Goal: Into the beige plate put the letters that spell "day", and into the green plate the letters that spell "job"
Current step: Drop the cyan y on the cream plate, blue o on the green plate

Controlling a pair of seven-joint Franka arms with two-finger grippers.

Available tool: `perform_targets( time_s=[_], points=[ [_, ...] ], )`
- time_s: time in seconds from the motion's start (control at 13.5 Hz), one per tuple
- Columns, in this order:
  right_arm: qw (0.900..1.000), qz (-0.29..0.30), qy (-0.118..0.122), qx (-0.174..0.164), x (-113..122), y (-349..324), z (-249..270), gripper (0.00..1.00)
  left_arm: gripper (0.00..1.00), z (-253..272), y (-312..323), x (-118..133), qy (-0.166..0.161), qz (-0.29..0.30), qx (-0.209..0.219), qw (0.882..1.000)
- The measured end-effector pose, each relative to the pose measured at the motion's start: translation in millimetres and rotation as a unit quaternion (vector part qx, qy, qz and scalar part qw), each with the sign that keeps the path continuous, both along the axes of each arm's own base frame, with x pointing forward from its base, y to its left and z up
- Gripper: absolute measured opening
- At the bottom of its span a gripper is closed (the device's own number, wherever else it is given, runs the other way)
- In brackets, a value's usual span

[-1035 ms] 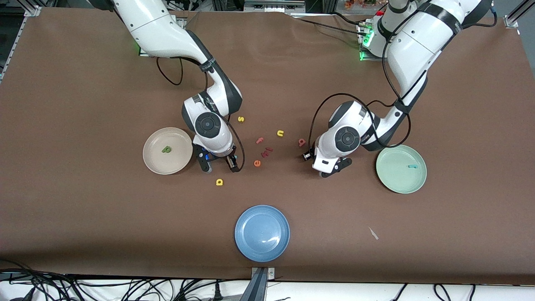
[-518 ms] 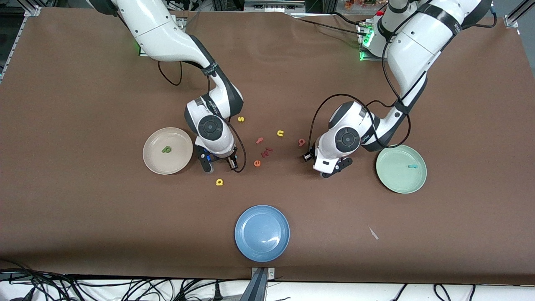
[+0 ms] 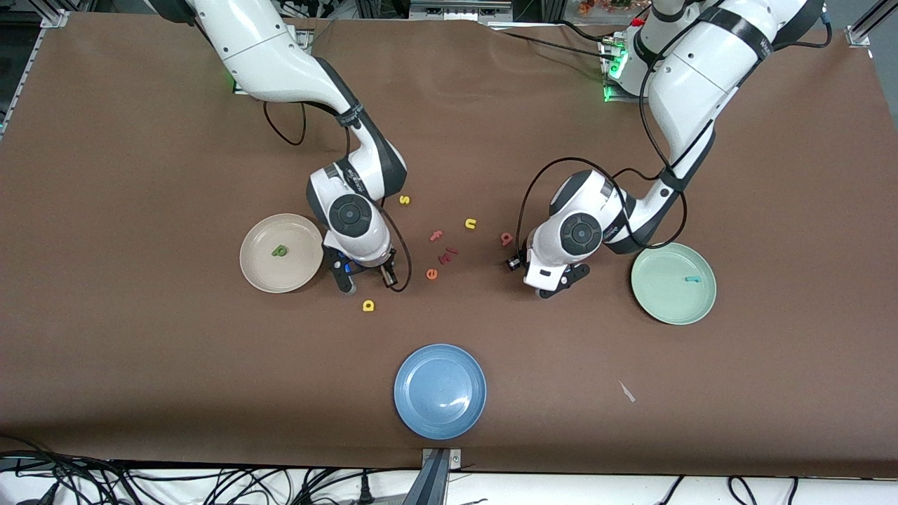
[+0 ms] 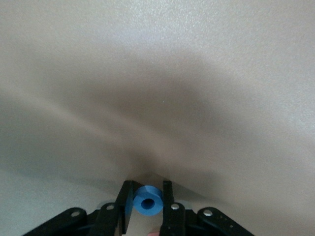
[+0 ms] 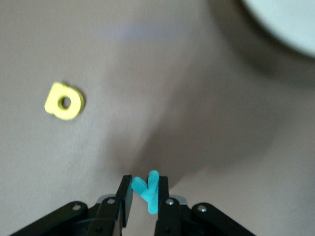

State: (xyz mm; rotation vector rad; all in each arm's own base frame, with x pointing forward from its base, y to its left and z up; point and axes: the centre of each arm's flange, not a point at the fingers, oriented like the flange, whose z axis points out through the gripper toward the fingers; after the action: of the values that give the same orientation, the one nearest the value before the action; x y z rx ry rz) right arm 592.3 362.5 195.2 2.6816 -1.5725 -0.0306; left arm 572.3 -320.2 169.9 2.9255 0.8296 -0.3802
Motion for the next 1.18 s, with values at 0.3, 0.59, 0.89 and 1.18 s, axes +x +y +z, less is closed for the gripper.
perform_targets(
  time_s=[0.3, 0.59, 0.89, 1.18],
  points=[
    [0.995, 0.073, 0.051, -0.048, 20.8, -67.5, 35.2, 0.25, 0.25, 2.0, 3.7, 4.4, -0.003, 0.003, 0.000, 1.000],
    [0.985, 0.129, 0.093, -0.066, 24.3, -137.8, 34.8, 0.25, 0.25, 44.3, 66.9, 46.0, -0.027, -0.008, 0.000, 1.000],
    [0.982, 0.138, 0.112, -0.070, 14.1, -155.1, 22.6, 0.61, 0.25, 86.1, 214.3, 80.5, -0.030, -0.056, 0.002, 0.998],
    [0.978, 0.187, 0.085, -0.048, 14.1, -123.1, 48.5, 1.00, 0.25, 58.8, 324.3, 78.3, -0.021, -0.114, 0.035, 0.993]
  ],
)
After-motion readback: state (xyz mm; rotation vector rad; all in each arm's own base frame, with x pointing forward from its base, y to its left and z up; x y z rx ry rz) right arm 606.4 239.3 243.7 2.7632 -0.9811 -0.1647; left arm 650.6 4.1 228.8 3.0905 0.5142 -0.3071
